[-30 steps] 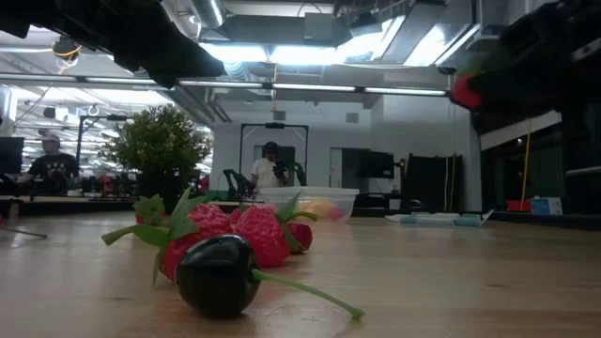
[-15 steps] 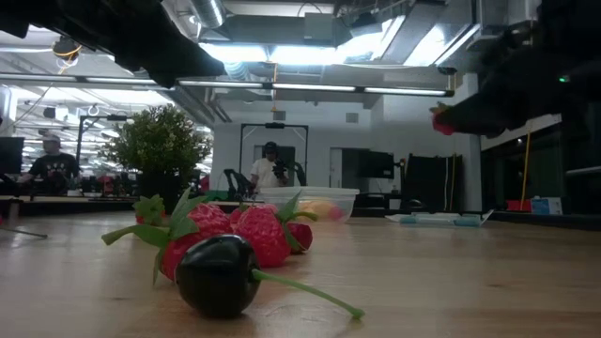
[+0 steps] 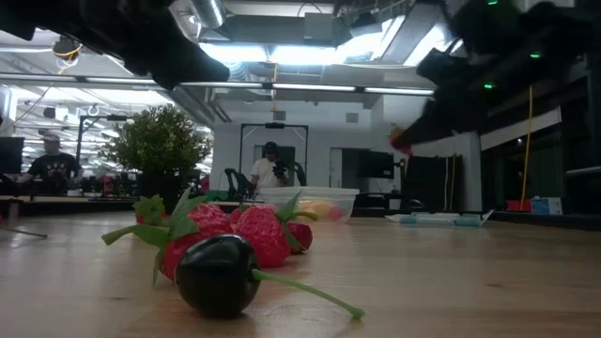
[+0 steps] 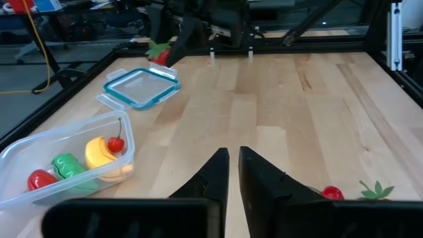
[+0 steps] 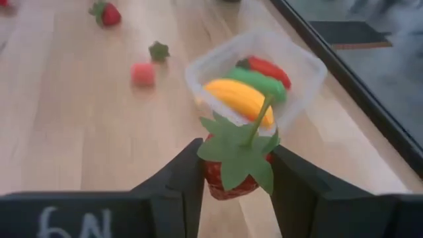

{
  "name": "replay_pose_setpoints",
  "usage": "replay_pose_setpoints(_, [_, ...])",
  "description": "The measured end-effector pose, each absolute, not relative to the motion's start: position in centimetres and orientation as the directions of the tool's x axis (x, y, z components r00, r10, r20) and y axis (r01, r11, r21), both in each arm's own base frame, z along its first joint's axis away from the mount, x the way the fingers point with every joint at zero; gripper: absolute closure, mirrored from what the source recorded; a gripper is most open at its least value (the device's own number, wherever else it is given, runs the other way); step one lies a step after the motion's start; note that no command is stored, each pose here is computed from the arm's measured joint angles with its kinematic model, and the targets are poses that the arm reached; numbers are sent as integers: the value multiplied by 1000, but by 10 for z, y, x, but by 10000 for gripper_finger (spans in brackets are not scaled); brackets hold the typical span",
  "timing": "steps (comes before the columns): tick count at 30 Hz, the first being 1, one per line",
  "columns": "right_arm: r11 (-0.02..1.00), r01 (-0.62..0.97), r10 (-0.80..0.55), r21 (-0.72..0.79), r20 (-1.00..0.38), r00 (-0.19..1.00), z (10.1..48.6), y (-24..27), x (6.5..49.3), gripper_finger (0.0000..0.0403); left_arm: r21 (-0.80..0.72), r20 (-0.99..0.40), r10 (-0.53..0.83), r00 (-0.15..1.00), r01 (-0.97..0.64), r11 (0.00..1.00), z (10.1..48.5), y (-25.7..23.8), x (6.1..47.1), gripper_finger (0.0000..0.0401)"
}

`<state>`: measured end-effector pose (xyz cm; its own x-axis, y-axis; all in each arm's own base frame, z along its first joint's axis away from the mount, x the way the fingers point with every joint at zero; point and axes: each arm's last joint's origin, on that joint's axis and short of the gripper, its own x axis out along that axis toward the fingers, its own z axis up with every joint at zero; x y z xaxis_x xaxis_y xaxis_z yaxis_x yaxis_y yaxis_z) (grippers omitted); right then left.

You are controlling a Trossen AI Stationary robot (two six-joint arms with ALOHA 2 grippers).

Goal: Pick and placing Produce into tupperware
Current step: Put the red strawberry into the transparent container

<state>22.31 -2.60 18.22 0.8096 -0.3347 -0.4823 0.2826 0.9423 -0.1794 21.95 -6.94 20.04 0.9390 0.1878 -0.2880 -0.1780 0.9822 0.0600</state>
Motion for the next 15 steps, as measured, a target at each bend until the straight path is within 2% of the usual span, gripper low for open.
replay_pose_setpoints(6, [970,161,-236,-181,-544,805,193,-52,257,266,60,-288,188,939,-178,982,200,-69,220,360])
replay_pose_setpoints(11, [980,54,-174,-193,-691,702,197,-71,283,266,68,-305,185,934,-172,983,199,-69,219,353])
replay_pose_setpoints(15, [979,0,-148,-202,-718,680,206,-87,303,266,81,-328,187,926,-170,982,196,-69,218,347])
